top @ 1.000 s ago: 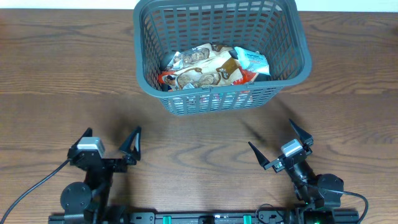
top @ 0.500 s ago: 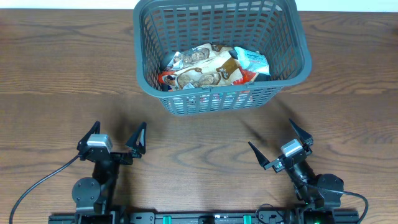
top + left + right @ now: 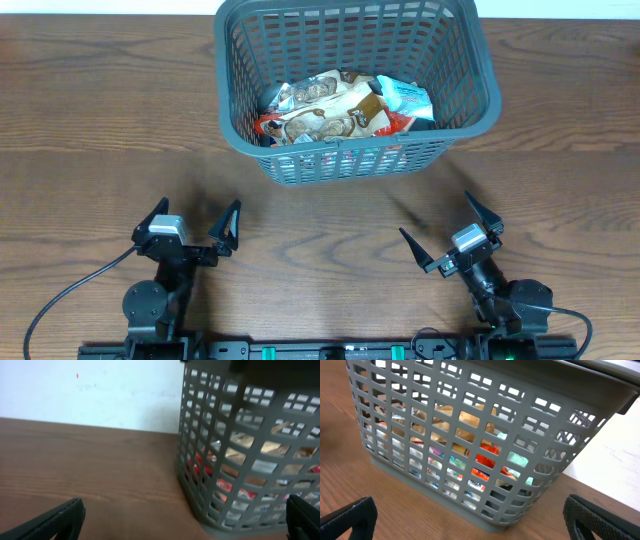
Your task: Pack container
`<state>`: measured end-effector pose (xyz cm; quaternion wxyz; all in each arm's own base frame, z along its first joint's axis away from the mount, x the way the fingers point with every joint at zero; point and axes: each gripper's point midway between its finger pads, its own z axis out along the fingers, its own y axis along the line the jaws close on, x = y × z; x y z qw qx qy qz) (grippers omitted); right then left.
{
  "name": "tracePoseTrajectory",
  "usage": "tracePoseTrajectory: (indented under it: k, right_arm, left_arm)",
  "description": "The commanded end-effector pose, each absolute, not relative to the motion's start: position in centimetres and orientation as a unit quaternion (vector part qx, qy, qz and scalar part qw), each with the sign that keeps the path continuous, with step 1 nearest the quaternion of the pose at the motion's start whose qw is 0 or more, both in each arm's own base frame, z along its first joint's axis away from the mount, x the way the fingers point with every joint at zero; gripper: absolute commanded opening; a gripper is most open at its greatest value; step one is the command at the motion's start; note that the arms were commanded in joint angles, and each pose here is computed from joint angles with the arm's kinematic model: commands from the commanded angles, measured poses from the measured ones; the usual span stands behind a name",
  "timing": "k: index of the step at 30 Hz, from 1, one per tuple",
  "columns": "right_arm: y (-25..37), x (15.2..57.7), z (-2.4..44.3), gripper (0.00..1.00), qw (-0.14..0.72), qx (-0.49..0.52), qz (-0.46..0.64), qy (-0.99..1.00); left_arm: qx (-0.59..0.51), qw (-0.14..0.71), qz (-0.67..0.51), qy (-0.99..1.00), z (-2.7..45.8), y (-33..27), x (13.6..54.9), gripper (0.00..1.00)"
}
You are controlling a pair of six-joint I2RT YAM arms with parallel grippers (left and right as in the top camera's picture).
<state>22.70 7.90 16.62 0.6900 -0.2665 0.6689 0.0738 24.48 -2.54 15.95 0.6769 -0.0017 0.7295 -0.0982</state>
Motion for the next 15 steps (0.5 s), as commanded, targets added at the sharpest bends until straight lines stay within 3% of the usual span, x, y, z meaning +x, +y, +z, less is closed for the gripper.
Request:
tracePoseTrajectory:
  k: [1,15]
  right_arm:
    - [8.1,22.6,16.5,0.99,0.689,-0.269,0.076,0.668]
    - [8.1,22.6,16.5,0.99,0.690,-0.269,0.076,0.668]
  left_arm:
    - [0.008,0.668,-0.097,0.737,15.3,-2.8,24.4,0.99]
    - [0.006,0.650,-0.097,0.754,14.1,-2.8,24.3,0.99]
